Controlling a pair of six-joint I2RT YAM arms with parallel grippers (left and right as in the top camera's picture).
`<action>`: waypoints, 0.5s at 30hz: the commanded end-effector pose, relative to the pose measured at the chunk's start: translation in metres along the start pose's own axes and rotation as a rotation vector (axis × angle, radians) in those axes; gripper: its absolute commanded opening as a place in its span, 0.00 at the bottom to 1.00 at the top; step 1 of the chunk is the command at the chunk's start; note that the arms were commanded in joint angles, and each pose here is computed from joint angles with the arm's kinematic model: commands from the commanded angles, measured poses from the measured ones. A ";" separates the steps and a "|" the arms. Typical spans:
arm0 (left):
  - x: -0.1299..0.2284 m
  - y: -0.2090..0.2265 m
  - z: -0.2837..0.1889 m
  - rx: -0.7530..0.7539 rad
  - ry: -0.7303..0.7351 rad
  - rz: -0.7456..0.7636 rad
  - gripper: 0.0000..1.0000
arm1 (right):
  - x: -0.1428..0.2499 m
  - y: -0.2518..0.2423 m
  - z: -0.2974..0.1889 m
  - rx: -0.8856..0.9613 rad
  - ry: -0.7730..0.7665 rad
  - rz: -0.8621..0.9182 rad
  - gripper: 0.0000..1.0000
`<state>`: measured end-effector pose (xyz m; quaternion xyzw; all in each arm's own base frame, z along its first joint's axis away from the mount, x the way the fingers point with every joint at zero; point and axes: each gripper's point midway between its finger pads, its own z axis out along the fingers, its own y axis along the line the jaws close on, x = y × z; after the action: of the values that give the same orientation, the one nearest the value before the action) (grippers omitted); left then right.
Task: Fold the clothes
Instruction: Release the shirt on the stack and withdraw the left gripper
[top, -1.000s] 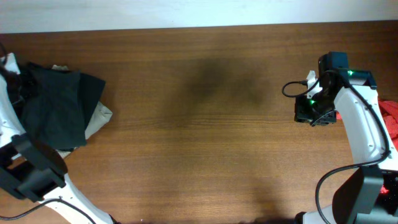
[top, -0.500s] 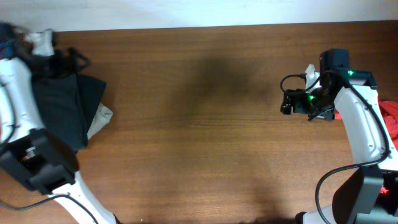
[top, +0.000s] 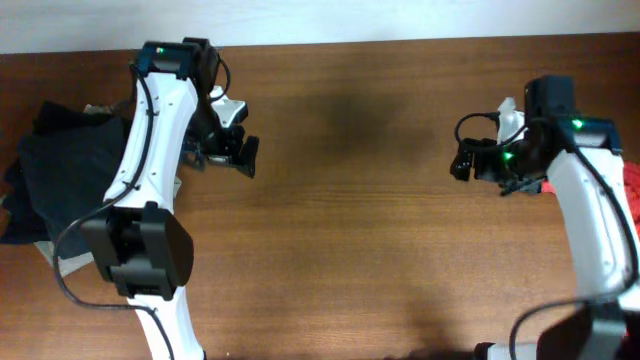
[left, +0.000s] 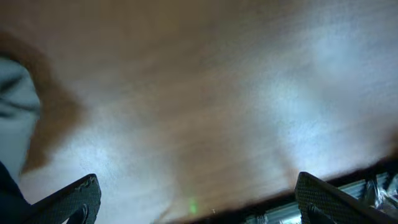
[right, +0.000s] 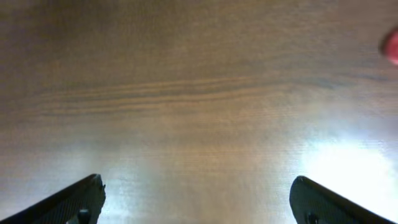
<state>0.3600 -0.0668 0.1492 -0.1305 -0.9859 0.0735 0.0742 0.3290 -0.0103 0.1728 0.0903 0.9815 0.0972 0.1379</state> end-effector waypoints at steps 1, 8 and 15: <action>0.034 -0.005 -0.007 -0.011 -0.040 -0.035 0.99 | 0.012 -0.001 -0.053 0.036 -0.187 -0.010 0.99; 0.084 -0.020 -0.080 -0.118 -0.821 0.019 0.99 | 0.071 -0.002 -0.098 0.040 -0.759 -0.105 0.99; 0.192 -0.044 -0.165 -0.207 -1.362 0.075 0.99 | 0.120 -0.010 -0.076 0.039 -0.725 -0.102 0.99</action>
<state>0.2156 -0.0416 0.3288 -0.1068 -0.8329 0.0505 -0.5407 0.1976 -0.0070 0.2222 0.0652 0.8639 0.0361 0.4982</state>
